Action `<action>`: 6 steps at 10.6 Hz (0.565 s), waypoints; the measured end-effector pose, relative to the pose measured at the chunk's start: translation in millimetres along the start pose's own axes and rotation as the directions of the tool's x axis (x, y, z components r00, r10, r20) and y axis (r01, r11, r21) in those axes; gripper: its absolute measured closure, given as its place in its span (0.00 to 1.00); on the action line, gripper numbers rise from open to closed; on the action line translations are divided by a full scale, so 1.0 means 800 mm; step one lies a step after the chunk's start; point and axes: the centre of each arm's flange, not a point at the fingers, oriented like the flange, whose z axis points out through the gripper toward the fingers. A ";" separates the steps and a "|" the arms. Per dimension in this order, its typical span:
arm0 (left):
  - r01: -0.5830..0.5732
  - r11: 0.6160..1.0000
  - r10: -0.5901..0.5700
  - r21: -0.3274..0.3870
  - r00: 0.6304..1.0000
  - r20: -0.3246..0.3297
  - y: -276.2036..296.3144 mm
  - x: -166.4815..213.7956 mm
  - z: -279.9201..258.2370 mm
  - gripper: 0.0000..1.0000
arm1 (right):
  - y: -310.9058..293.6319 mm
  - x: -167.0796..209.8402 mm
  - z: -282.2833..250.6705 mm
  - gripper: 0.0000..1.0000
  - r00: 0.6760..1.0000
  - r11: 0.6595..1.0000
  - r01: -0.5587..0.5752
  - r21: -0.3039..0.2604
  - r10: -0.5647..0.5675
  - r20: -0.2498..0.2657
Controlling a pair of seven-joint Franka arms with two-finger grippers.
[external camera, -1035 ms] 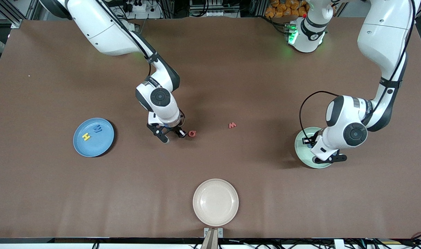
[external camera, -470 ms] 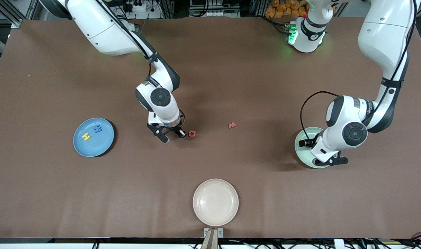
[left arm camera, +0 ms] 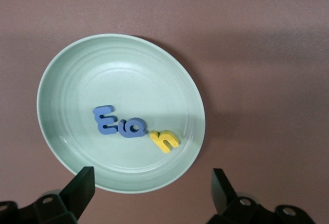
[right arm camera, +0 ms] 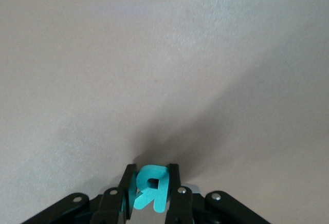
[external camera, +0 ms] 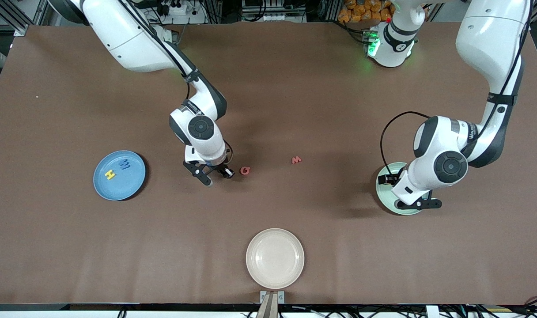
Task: Sort uppercase to blue plate, lowercase to green plate
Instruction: 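Place the h on the green plate while the right gripper lifts the R, then lower the R onto the blue plate while the left gripper returns to letters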
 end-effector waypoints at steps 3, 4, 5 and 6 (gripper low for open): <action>-0.043 0.999 0.043 -0.010 0.999 0.000 0.033 -0.009 -0.025 0.00 | 0.006 0.029 -0.005 0.71 0.996 0.996 0.088 -0.022 -0.088 -0.001; -0.071 0.997 0.071 -0.019 0.997 -0.006 0.055 -0.016 -0.037 0.00 | 0.012 0.045 -0.005 0.71 0.992 0.992 0.124 -0.030 -0.124 0.001; -0.094 0.995 0.094 -0.031 0.995 -0.015 0.082 -0.025 -0.048 0.00 | 0.018 0.061 -0.006 0.71 0.986 0.986 0.164 -0.032 -0.164 0.002; -0.111 0.993 0.111 -0.036 0.994 -0.023 0.105 -0.033 -0.055 0.00 | 0.024 0.075 -0.008 0.71 0.978 0.978 0.207 -0.032 -0.207 0.005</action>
